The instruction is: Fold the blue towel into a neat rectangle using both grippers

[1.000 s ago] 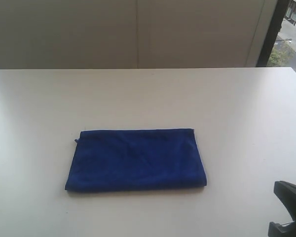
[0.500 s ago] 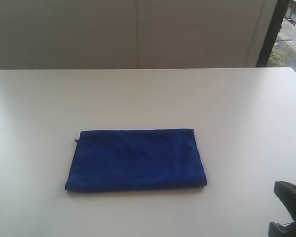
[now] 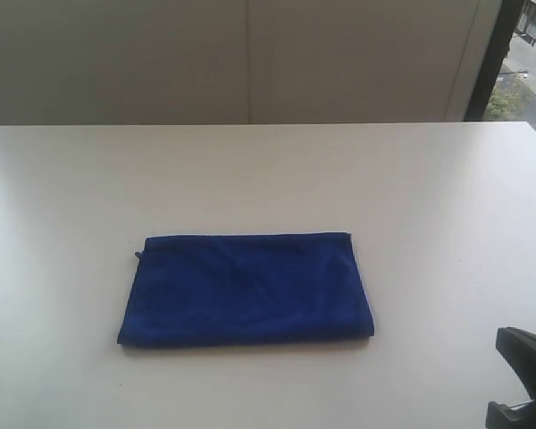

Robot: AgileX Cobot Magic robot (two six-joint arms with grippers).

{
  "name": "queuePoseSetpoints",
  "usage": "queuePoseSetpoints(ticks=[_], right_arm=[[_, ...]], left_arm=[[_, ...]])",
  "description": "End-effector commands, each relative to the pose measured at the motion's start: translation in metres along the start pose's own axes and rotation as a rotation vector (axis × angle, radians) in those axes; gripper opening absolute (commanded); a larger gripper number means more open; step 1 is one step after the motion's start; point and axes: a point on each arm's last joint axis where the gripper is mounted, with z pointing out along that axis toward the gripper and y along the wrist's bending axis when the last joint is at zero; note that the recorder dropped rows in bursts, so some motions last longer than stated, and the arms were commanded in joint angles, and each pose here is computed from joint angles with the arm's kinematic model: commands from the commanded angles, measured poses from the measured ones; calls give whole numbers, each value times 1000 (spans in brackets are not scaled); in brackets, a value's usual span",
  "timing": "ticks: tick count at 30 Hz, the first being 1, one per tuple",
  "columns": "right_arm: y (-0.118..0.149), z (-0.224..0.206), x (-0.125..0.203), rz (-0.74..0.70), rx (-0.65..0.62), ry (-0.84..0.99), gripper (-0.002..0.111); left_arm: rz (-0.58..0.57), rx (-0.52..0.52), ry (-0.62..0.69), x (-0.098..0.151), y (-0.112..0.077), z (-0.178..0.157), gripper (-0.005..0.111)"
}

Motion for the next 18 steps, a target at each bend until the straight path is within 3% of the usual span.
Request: queuePoseSetpoints(ticks=[1,6,18], right_arm=[[-1,0,2,7,7,-1,0],[-1,0,2,7,7,-1,0],[-1,0,2,7,7,-1,0]], left_arm=[[160,-46,124,12,5,-1,0],[389,-30,129,12,5,-1,0],[443,-7,118,11,3,-1,0]])
